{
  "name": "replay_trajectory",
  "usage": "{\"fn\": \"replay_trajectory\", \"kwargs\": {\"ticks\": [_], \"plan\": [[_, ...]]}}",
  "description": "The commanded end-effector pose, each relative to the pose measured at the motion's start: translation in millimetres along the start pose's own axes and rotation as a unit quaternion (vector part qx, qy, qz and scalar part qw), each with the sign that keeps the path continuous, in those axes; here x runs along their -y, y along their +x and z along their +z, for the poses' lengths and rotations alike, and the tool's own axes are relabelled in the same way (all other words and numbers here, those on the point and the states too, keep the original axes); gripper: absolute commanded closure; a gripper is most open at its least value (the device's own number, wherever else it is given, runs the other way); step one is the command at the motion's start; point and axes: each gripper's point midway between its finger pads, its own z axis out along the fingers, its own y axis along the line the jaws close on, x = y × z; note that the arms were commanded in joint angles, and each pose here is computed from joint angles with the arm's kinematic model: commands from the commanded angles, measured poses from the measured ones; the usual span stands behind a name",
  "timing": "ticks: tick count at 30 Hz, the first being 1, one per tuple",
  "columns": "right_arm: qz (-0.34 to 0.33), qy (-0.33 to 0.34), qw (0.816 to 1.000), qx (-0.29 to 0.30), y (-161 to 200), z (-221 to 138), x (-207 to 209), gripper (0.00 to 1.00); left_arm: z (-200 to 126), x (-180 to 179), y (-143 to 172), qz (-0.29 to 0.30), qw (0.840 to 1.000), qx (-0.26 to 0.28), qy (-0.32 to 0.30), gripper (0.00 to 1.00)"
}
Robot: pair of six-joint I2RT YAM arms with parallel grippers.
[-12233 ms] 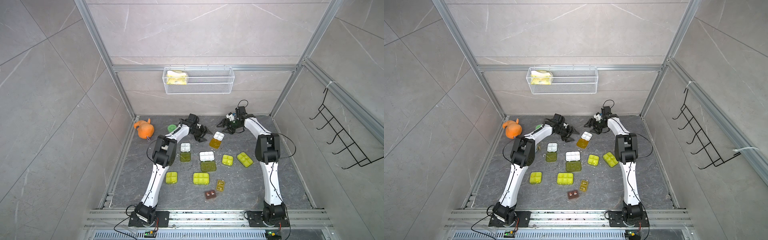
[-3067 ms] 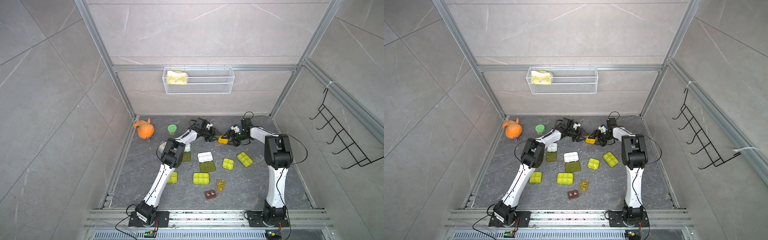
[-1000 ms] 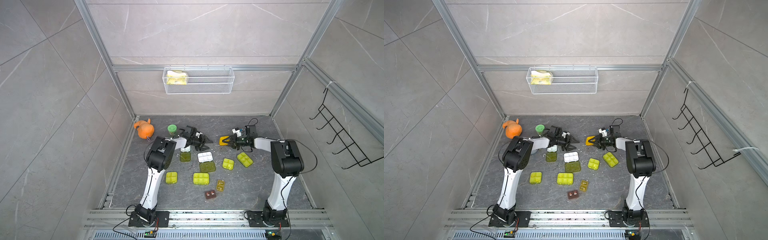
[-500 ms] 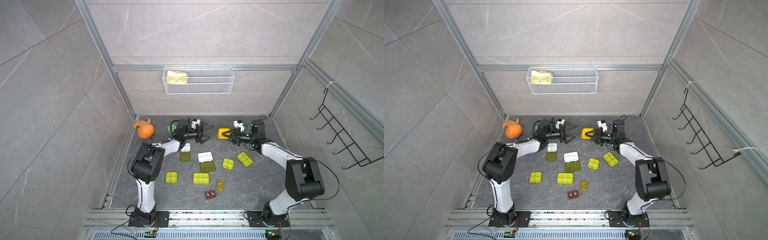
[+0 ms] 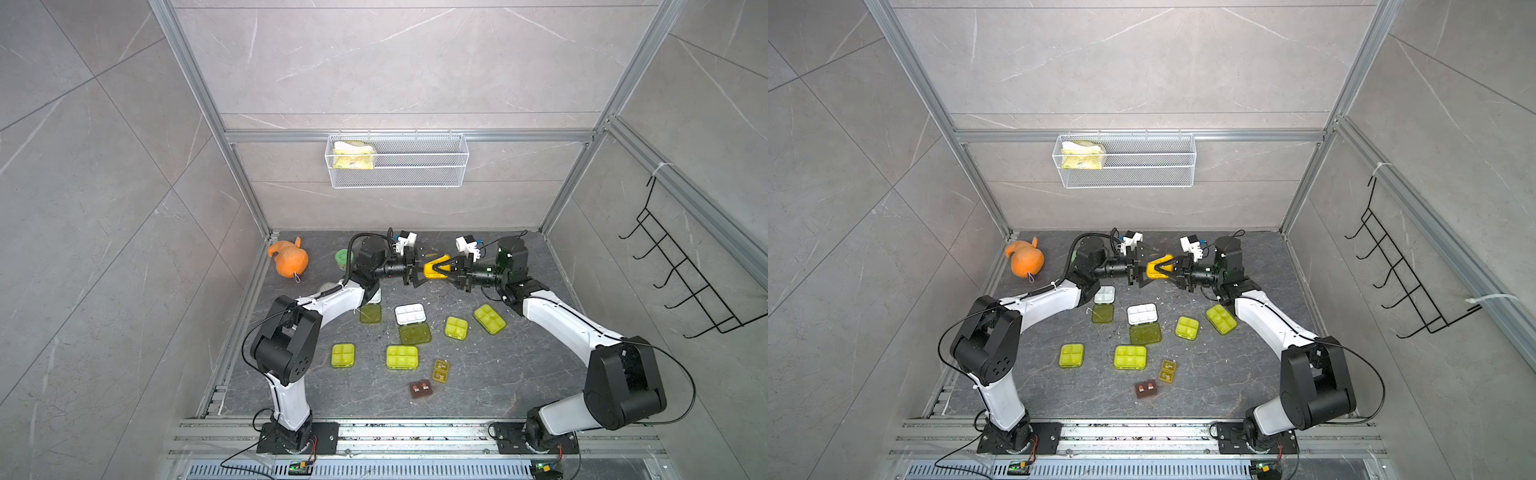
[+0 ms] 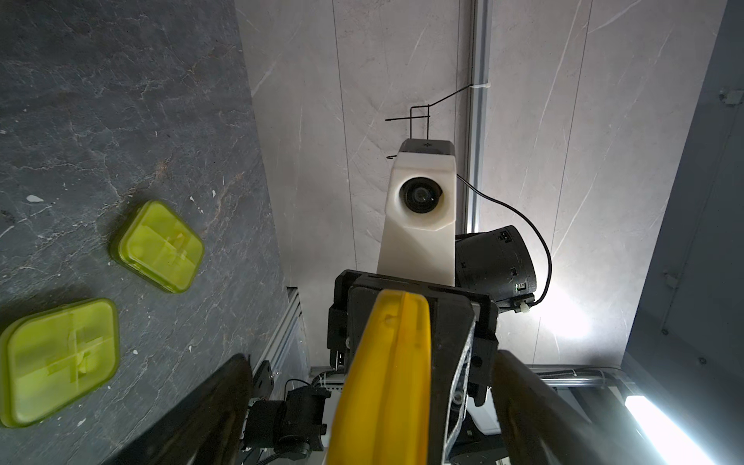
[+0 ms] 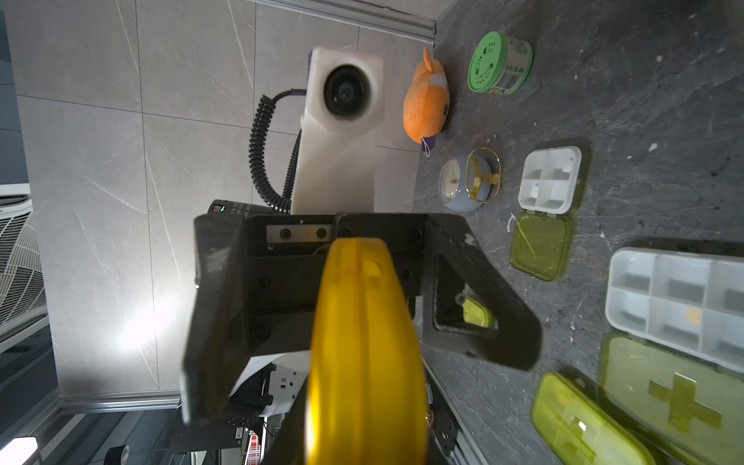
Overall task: Close pillboxes
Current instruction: Close the lid on the pillbox.
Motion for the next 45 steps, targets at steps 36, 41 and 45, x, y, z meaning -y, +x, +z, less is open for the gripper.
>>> {"fn": "replay_trajectory", "kwargs": {"ticks": [36,41,45], "plan": [[-0.026,-0.007,1.0,0.0,8.8,-2.6,-13.9,0.38,-12.7,35.0,11.1,0.033,0.999,-0.001,0.02,0.82],[-0.023,-0.003,1.0,0.014,-0.4,-4.5,-10.4,0.34,-12.5,39.0,9.6,0.031,0.999,0.0,0.029,0.82],[-0.02,-0.014,0.999,0.029,-12.1,-4.5,-11.7,0.35,-12.7,43.0,10.6,0.033,0.999,-0.002,0.033,0.82]]}}
